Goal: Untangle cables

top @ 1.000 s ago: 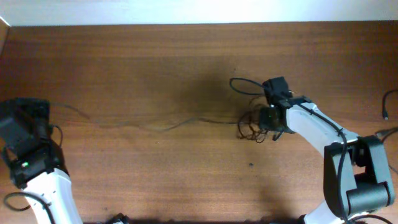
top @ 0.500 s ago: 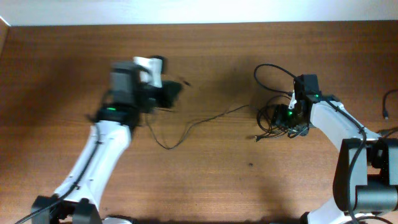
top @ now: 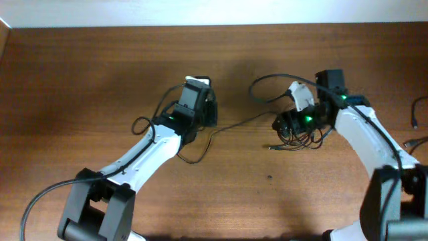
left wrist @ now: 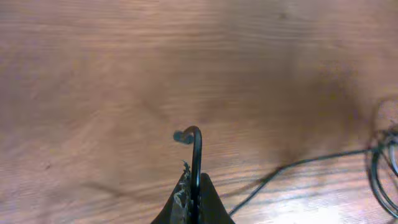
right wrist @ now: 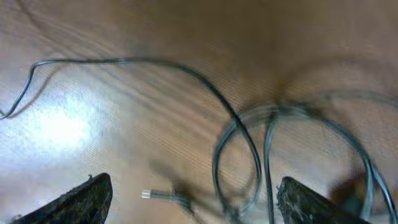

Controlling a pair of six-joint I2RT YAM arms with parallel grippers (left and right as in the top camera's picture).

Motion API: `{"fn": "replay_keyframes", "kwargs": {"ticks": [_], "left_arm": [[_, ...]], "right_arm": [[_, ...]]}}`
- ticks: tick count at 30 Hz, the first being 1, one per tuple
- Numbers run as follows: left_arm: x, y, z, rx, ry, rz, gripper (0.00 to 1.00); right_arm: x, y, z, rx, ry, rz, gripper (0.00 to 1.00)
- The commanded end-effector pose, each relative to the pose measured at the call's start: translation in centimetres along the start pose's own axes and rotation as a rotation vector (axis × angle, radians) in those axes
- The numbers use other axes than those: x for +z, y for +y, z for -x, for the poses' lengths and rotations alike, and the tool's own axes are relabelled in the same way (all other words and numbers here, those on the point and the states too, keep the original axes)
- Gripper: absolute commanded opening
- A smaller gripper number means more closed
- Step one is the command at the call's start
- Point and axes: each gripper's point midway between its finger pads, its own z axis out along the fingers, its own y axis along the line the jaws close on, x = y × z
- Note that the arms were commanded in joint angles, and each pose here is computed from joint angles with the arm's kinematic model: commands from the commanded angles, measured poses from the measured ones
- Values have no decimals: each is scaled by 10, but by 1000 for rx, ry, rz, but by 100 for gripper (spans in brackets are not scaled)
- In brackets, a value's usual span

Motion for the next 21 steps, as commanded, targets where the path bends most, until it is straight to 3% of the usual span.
{"fn": "replay_keyframes", "kwargs": {"ticks": [1,3,4,6,7,9,12,14,15,17,21], "left_arm": [[0,22,2,-150,12,51,0],[0,20,-2,-150,29,38,0],[0,19,-2,-150,32,31,0],[0,19,-3,-150,35,33,0],[0,19,-3,-162,35,34,0],[0,19,-3,-199,34,35,0],[0,19,-3,-199,35,35,0],[0,19,-3,-199,35,35,0],[0,19,-3,-199,35,35,0],[0,20,-4,-199,37,36,0],[0,20,-5,-199,41,38,0]], "right_arm": [[24,5,11,-96,-29,47,86],[45,4,13,-119,-20,44,80],[54,2,11,-118,-10,51,66],[54,3,12,-50,-9,55,11],[49,4,18,9,-10,58,4],[5,19,53,17,-31,68,4],[-66,-24,102,44,-116,-315,4],[-74,-36,106,3,-110,-496,4],[-66,-18,98,-277,3,-488,4],[-62,-5,71,-442,171,-510,4],[-69,-11,54,-471,276,-581,4]]}}
